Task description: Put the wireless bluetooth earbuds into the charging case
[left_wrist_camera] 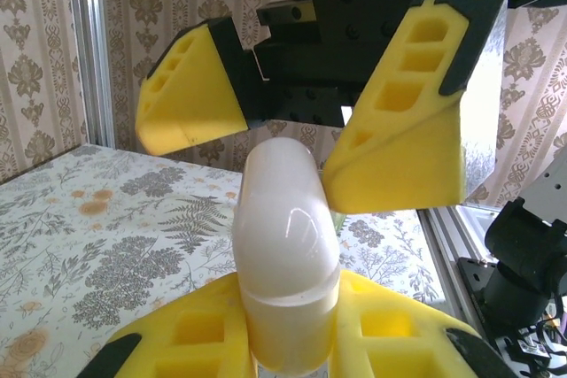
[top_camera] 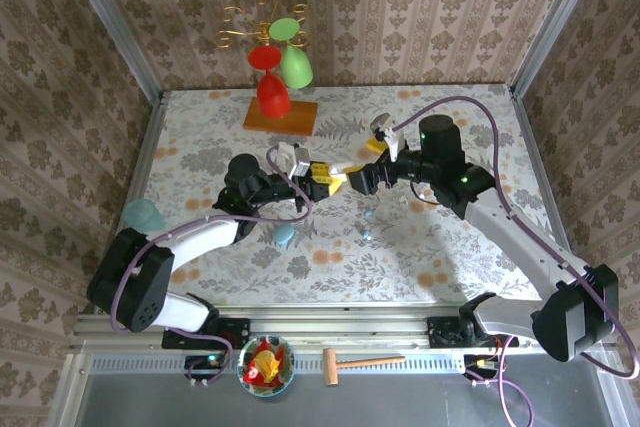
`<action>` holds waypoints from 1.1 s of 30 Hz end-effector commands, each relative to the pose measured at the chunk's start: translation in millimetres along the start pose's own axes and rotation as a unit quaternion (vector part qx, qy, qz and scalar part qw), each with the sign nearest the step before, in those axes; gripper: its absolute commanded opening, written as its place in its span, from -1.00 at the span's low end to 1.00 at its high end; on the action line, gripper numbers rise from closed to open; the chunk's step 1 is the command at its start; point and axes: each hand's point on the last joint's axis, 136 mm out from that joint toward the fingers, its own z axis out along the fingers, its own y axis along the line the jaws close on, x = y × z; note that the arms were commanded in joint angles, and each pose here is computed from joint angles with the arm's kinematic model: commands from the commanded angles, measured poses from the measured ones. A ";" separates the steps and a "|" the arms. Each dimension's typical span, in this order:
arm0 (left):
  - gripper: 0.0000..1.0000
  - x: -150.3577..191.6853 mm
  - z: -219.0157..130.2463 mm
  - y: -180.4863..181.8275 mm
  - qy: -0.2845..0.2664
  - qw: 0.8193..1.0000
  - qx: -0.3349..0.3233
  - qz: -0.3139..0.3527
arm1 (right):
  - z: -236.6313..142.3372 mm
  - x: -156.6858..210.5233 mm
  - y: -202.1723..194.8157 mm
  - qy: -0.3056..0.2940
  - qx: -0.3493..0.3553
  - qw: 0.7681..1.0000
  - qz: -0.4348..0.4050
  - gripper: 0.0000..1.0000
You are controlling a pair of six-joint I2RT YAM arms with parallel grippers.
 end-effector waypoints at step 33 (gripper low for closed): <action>-0.85 10.6 -23.6 15.4 0.025 0.993 -0.056 0.105 | -79.3 38.0 -87.7 0.013 0.313 0.931 0.188 0.97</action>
